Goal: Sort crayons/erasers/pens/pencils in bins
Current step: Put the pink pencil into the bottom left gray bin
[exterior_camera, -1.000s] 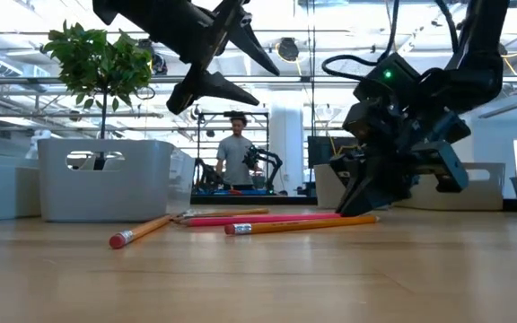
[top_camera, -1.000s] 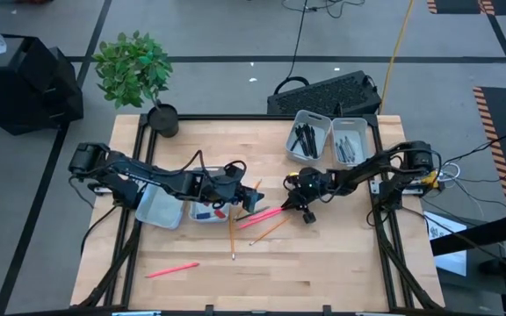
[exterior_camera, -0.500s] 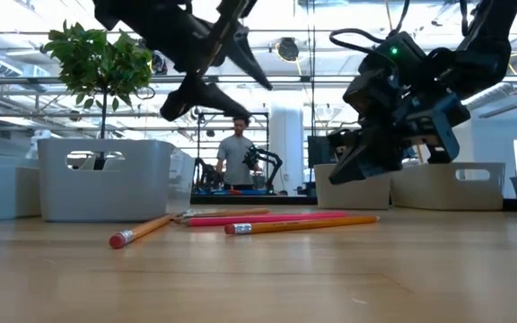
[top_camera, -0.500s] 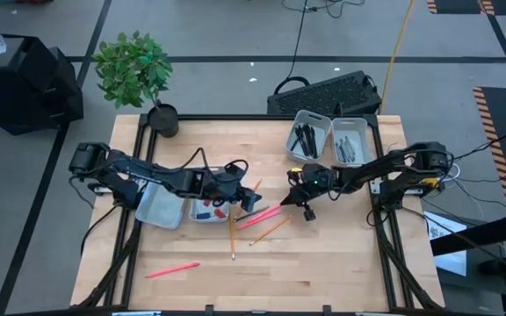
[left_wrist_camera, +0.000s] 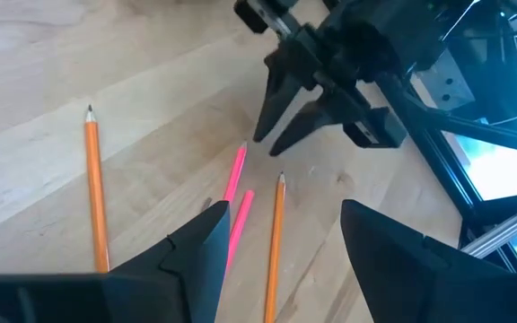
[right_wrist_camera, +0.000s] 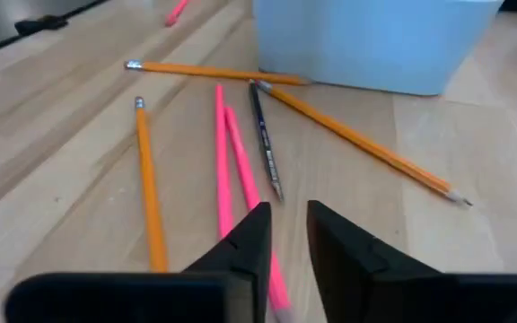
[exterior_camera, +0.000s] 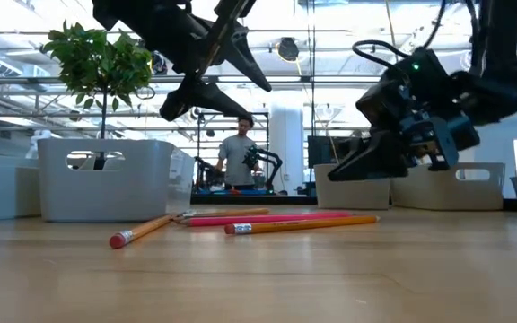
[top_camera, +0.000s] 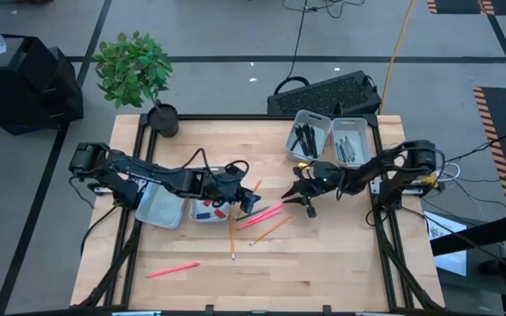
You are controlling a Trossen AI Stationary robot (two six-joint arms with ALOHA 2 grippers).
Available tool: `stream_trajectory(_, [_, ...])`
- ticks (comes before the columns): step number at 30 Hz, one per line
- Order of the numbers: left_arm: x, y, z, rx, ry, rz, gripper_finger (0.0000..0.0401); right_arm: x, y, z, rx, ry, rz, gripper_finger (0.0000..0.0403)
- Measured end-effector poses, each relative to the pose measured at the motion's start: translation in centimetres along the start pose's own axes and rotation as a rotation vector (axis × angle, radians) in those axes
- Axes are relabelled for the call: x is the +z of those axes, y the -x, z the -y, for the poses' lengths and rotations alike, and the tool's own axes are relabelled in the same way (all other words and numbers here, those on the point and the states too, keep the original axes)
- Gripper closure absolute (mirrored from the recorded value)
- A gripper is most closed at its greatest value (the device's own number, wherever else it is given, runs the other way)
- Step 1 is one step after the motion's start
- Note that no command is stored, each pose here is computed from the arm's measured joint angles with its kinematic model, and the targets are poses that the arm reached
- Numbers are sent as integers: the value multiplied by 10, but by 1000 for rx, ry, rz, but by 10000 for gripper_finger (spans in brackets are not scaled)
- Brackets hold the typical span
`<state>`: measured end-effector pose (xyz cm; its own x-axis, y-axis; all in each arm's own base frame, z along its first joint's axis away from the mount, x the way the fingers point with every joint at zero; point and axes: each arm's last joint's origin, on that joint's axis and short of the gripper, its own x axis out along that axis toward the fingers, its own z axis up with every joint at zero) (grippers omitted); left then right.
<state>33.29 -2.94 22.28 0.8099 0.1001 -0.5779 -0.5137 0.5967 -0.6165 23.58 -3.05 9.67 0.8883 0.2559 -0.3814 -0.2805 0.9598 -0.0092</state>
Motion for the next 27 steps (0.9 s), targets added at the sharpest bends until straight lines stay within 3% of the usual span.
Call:
stream_trajectory(12, [0, 0, 0, 16, 10, 23, 185, -20, -29, 9, 111, -25, -30, 309])
stream_trajectory(17, [-4, 1, 2, 8, 4, 12, 185, -35, -36, 11, 179, -48, -58, 324])
stream_trajectory(27, [-9, 2, 6, -1, -20, 1, 185, -49, -38, 10, 178, -41, -103, 377])
